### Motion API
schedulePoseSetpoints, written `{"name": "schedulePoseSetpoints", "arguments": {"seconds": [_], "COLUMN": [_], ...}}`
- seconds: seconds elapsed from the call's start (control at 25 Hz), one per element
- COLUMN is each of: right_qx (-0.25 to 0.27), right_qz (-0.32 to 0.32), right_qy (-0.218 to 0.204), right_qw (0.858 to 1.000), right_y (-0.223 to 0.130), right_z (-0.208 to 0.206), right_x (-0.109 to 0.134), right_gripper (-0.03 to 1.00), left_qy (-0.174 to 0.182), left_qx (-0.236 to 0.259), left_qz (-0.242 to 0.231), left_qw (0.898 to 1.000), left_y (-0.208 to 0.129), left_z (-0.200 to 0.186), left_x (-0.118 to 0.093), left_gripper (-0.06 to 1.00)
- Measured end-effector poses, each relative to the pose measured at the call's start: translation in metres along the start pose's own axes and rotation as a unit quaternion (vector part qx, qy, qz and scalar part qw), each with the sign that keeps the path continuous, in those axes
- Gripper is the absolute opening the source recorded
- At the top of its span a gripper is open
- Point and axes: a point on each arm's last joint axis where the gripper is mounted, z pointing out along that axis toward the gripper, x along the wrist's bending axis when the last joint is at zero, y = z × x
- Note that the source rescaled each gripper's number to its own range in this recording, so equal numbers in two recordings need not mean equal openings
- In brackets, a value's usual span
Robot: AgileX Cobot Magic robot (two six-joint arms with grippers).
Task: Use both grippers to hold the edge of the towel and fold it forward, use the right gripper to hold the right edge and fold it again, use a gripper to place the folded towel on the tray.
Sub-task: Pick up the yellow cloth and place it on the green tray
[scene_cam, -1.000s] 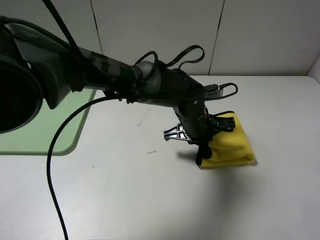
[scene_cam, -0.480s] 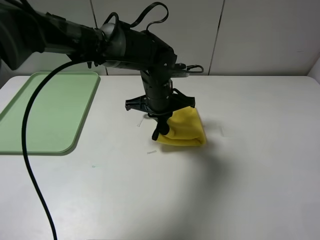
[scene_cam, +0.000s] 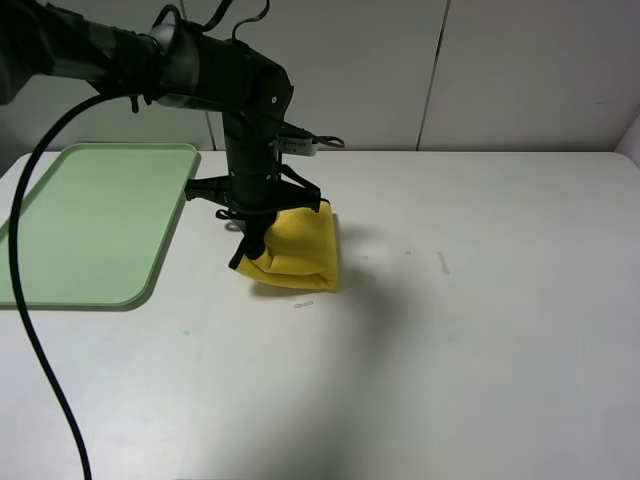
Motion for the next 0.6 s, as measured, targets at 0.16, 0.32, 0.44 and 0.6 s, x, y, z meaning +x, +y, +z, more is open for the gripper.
{"name": "schedulePoseSetpoints", "arguments": {"seconds": [0.16, 0.32, 0.44, 0.6], "right_qx": [0.000, 0.000, 0.000, 0.000], "right_qz": [0.000, 0.000, 0.000, 0.000], "right_qy": [0.000, 0.000, 0.000, 0.000], "right_qw": [1.000, 1.000, 1.000, 1.000], "right_y": [0.000, 0.000, 0.000, 0.000], "right_z": [0.000, 0.000, 0.000, 0.000], "right_x": [0.000, 0.000, 0.000, 0.000], "right_gripper": [1.00, 1.00, 1.00, 1.00], "left_qy": [0.007, 0.018, 0.026, 0.034], "left_qx": [0.008, 0.023, 0.034, 0.048], "left_qz": [-0.016, -0.042, -0.058, -0.077], "left_qw": [1.000, 0.999, 0.997, 0.995], "left_y": [0.011, 0.021, 0.028, 0.036], "left_z": [0.004, 0.009, 0.012, 0.017], "left_x": [0.021, 0.050, 0.072, 0.101], "left_gripper": [0.10, 0.10, 0.10, 0.10]}}
